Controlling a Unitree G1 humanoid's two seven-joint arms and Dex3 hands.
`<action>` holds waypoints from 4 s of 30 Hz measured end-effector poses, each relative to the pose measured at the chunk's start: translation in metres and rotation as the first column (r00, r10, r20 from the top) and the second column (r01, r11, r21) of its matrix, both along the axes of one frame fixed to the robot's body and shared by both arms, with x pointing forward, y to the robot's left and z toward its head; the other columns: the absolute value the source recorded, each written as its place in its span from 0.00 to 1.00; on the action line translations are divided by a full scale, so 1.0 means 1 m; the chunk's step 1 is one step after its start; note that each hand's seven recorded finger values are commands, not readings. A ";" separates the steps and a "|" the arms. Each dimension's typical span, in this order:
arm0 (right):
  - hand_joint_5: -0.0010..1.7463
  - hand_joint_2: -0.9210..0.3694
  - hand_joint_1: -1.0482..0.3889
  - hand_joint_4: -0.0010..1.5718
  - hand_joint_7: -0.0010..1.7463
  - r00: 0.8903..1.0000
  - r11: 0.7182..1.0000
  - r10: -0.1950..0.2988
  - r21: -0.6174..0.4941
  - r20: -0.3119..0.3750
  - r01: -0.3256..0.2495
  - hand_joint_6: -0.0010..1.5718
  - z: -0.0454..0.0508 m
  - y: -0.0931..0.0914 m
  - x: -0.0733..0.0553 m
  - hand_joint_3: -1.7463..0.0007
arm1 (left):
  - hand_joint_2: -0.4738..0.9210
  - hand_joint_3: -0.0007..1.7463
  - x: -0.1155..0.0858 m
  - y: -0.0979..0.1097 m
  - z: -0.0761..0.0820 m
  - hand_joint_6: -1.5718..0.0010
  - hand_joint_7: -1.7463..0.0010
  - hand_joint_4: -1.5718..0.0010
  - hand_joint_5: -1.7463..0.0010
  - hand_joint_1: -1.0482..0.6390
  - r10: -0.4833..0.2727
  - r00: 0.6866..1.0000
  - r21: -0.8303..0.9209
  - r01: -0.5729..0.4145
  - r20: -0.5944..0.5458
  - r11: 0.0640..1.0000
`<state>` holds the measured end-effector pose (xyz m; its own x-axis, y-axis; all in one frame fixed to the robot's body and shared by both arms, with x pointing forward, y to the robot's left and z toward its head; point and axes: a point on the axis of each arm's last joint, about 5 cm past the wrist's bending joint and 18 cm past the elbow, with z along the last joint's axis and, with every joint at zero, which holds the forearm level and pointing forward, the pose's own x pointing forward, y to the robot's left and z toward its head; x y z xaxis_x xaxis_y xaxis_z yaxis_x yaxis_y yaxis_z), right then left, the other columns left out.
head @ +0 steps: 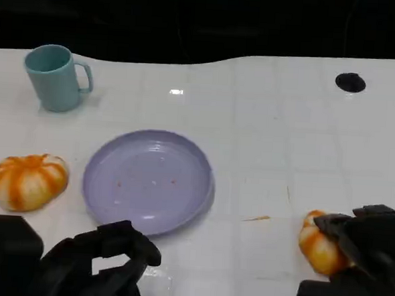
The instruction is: Grasp the bread from the table and place it into the plate.
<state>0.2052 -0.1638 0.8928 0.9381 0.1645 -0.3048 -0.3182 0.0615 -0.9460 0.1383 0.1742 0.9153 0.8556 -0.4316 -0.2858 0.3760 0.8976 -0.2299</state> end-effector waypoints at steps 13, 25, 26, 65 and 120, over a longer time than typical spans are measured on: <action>0.95 0.02 0.65 0.57 0.41 0.970 0.984 -0.063 0.179 0.233 0.021 0.70 -0.0215 -0.005 0.011 0.99 | 0.94 0.40 0.000 -0.002 0.002 0.60 0.18 0.55 0.00 0.40 -0.008 1.000 -0.001 0.008 0.000 1.000; 1.00 0.29 0.65 0.57 0.86 0.951 0.979 -0.046 0.203 0.305 -0.017 0.49 -0.0179 -0.007 0.018 0.56 | 0.93 0.41 0.001 -0.003 0.003 0.61 0.17 0.56 0.00 0.41 -0.006 1.000 -0.001 0.006 0.002 1.000; 1.00 0.31 0.65 0.57 0.86 0.950 0.978 -0.046 0.207 0.307 -0.019 0.49 -0.0177 -0.007 0.018 0.53 | 0.93 0.41 0.001 -0.003 0.003 0.61 0.17 0.55 0.00 0.41 -0.007 1.000 -0.002 0.007 0.002 1.000; 1.00 0.48 0.66 0.59 0.99 0.933 0.607 0.063 0.729 0.355 -0.318 0.43 0.0251 0.101 0.034 0.21 | 0.91 0.45 0.001 -0.008 0.003 0.61 0.16 0.57 0.00 0.42 -0.011 1.000 -0.018 0.011 -0.003 1.000; 0.57 0.00 0.47 0.18 0.07 0.957 0.417 0.261 0.879 0.131 -0.233 0.40 0.0390 0.078 0.009 0.90 | 0.88 0.50 0.000 -0.011 0.002 0.62 0.15 0.58 0.00 0.42 -0.017 1.000 -0.009 0.017 0.008 1.000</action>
